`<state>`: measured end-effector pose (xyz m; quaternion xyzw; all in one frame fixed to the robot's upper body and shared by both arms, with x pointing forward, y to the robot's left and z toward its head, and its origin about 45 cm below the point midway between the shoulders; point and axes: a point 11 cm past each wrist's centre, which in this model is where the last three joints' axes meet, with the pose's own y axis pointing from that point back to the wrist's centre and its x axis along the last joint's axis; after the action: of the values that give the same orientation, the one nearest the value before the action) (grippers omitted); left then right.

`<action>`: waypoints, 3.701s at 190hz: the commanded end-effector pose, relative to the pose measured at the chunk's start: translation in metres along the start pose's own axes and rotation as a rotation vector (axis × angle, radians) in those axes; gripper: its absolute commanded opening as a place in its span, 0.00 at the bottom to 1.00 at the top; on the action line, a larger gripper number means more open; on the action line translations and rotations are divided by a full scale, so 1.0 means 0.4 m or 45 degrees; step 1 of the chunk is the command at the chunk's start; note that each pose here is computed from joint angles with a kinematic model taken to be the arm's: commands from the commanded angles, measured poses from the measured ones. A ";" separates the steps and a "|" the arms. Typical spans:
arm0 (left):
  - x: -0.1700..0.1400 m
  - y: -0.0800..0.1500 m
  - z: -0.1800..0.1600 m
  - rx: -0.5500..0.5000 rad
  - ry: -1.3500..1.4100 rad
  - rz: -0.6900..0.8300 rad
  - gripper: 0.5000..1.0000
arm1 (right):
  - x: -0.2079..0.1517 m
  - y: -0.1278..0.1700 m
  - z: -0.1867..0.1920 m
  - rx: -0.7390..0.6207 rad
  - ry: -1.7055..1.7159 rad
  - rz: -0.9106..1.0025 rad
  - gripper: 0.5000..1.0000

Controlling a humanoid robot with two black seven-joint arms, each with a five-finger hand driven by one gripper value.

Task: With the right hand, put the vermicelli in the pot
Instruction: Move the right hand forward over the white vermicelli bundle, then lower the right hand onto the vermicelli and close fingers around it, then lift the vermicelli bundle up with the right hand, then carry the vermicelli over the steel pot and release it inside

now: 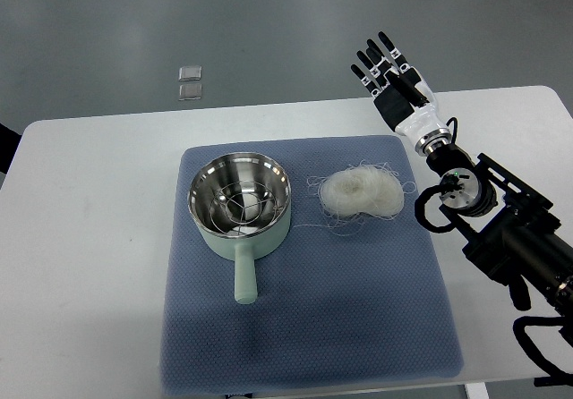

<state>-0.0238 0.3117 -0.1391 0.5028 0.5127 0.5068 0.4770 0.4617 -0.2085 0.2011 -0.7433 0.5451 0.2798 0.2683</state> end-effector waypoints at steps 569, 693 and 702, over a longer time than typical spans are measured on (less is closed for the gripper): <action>-0.001 0.000 0.002 -0.001 -0.004 -0.003 1.00 | -0.491 -0.050 -0.345 -0.848 2.563 -1.042 0.00; -0.001 0.000 0.002 -0.001 -0.003 -0.003 1.00 | -0.572 -0.107 0.158 -0.872 2.457 -1.333 0.00; -0.001 0.000 0.002 -0.001 -0.003 -0.003 1.00 | -0.561 -0.106 0.164 -0.872 2.445 -1.324 0.00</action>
<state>-0.0230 0.3115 -0.1391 0.5026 0.5124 0.5062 0.4782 0.4387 -0.0008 0.3332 -0.8141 0.0424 -0.4254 -0.3931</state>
